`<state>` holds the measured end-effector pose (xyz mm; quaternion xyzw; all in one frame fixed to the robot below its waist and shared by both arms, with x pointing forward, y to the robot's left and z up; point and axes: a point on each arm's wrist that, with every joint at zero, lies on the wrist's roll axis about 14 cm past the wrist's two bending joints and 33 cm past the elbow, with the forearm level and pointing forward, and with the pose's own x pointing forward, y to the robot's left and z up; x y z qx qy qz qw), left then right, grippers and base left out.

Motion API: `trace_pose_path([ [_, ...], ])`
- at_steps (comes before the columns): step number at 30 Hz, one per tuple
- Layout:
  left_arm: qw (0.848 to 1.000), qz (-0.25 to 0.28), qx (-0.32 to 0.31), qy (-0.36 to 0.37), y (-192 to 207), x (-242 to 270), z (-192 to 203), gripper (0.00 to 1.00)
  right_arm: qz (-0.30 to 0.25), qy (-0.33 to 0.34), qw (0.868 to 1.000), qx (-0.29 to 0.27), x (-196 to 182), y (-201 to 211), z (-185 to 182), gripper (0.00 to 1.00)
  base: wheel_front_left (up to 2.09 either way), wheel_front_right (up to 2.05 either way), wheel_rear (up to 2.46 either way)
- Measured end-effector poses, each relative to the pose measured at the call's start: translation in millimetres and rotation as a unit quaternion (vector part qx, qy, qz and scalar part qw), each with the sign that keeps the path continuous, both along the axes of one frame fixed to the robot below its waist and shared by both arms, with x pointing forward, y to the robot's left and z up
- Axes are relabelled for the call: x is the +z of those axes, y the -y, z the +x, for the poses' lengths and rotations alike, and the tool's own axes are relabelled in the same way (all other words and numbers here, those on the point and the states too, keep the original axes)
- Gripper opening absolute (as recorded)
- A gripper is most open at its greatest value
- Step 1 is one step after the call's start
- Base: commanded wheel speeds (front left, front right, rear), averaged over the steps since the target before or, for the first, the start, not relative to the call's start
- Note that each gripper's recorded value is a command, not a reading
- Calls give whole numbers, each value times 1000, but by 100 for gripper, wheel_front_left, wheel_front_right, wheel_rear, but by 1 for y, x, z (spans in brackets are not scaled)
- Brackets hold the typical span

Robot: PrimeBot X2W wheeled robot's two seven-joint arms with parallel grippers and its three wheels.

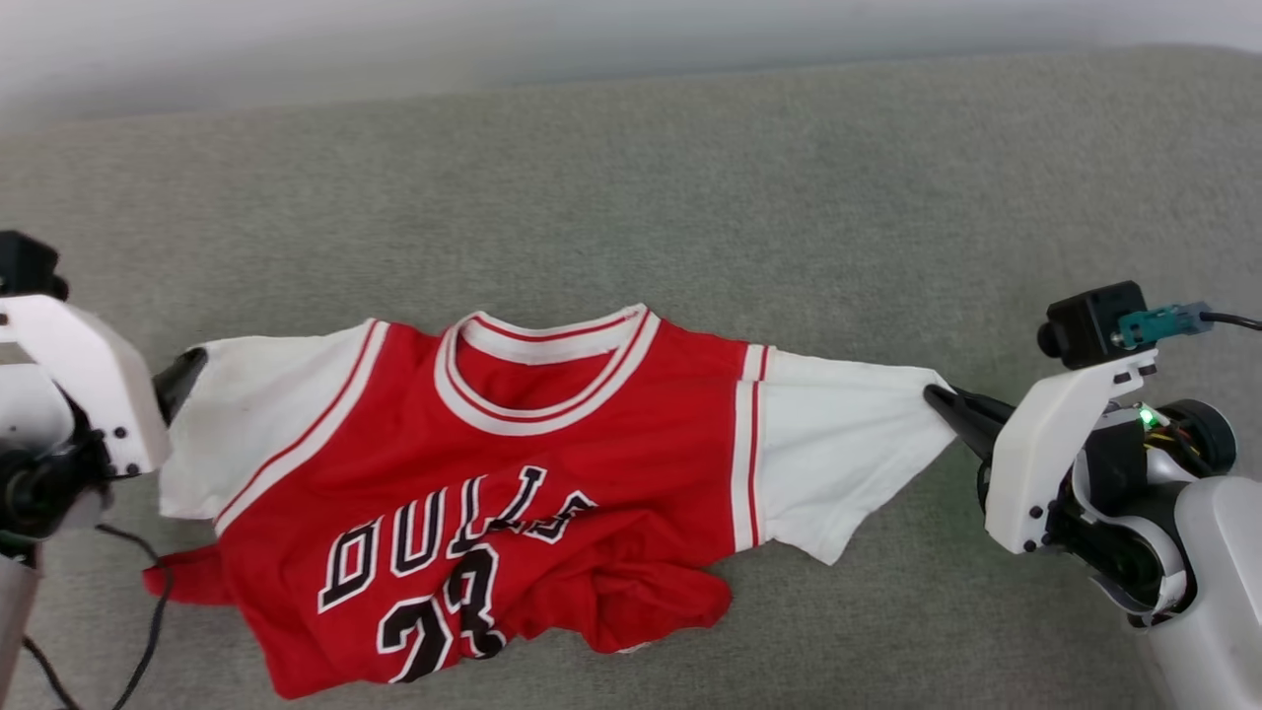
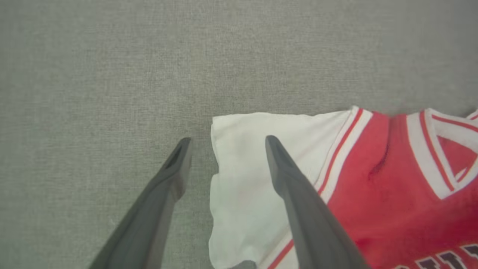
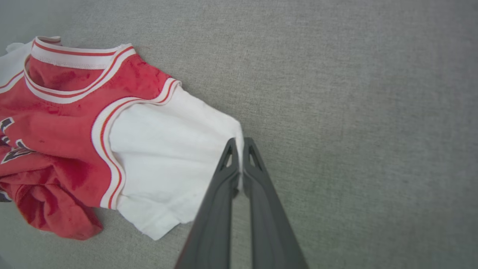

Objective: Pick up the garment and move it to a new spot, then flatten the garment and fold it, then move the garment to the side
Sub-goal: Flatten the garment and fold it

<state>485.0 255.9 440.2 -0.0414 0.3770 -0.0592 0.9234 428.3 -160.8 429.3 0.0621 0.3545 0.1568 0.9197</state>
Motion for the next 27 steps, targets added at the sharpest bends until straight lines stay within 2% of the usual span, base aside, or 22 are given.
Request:
trace_pose_path([
  [3,998,-2,-3,-67,0,-28,-1,100,1,-4,1000,-6,-7,4,1,0,0,0,0],
  [9,988,-18,-14,-154,12,-67,-4,100,-1,-21,1000,-21,-24,15,-2,0,0,0,0],
  [11,984,-26,-15,-175,16,-75,-5,40,-2,-24,999,-24,-27,18,-2,0,0,0,0],
  [12,983,-27,-15,-181,17,-77,-5,25,-3,-25,999,-25,-28,19,-2,0,0,0,0],
  [13,982,-30,-14,-185,18,-79,-5,0,-3,-26,999,-27,-29,20,-2,0,0,0,0],
  [19,983,-56,-6,-176,31,-84,-2,0,-3,-13,1000,-28,-25,22,2,0,0,0,0],
  [23,989,-37,-4,-146,28,-78,3,0,-10,10,999,-32,-15,28,8,0,0,0,0],
  [27,997,-13,-7,-82,28,-53,17,0,-26,41,998,-40,1,38,17,0,0,0,0],
])
